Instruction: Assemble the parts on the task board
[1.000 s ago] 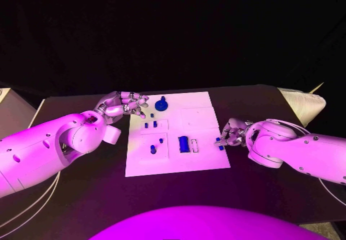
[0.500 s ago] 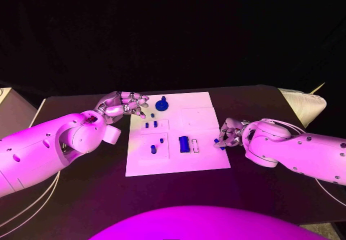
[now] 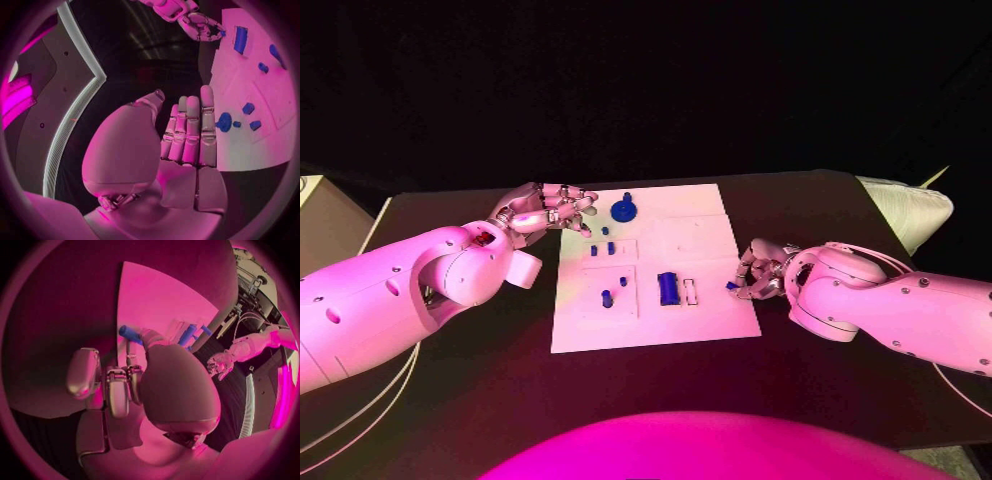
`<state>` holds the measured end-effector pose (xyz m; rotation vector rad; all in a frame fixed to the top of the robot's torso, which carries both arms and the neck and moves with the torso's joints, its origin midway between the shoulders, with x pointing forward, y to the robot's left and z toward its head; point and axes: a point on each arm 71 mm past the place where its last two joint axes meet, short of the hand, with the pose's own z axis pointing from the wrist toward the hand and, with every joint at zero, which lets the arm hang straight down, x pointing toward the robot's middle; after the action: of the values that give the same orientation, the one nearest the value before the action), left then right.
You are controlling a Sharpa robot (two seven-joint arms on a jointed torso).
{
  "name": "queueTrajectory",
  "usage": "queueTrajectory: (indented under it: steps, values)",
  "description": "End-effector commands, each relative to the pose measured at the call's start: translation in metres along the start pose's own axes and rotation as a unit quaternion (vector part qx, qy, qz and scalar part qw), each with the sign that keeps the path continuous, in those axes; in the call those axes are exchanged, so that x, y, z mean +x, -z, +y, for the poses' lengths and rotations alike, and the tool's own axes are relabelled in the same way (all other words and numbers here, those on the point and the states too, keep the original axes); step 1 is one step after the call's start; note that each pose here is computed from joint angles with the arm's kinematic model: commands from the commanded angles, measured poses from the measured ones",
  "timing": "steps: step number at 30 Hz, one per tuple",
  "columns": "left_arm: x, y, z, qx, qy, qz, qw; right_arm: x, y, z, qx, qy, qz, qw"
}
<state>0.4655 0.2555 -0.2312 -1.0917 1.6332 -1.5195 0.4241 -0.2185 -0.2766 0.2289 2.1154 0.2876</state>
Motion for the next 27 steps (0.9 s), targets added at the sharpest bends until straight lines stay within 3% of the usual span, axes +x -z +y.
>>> queueTrajectory:
  steps: [1, 11, 27]
  values:
    - [0.0029, -0.0002, -0.0001, 0.002, 0.004, 0.011, 1.0, 0.003, 0.003, 0.002, 0.01, -0.056, 0.023, 0.998]
    - [0.0036, -0.0006, 0.0, 0.001, 0.005, 0.012, 1.0, -0.004, 0.005, 0.027, -0.008, -0.112, 0.044, 0.993]
    - [0.0053, -0.0009, 0.0002, -0.001, 0.006, 0.017, 1.0, 0.01, -0.014, 0.052, -0.003, -0.105, 0.065, 0.992]
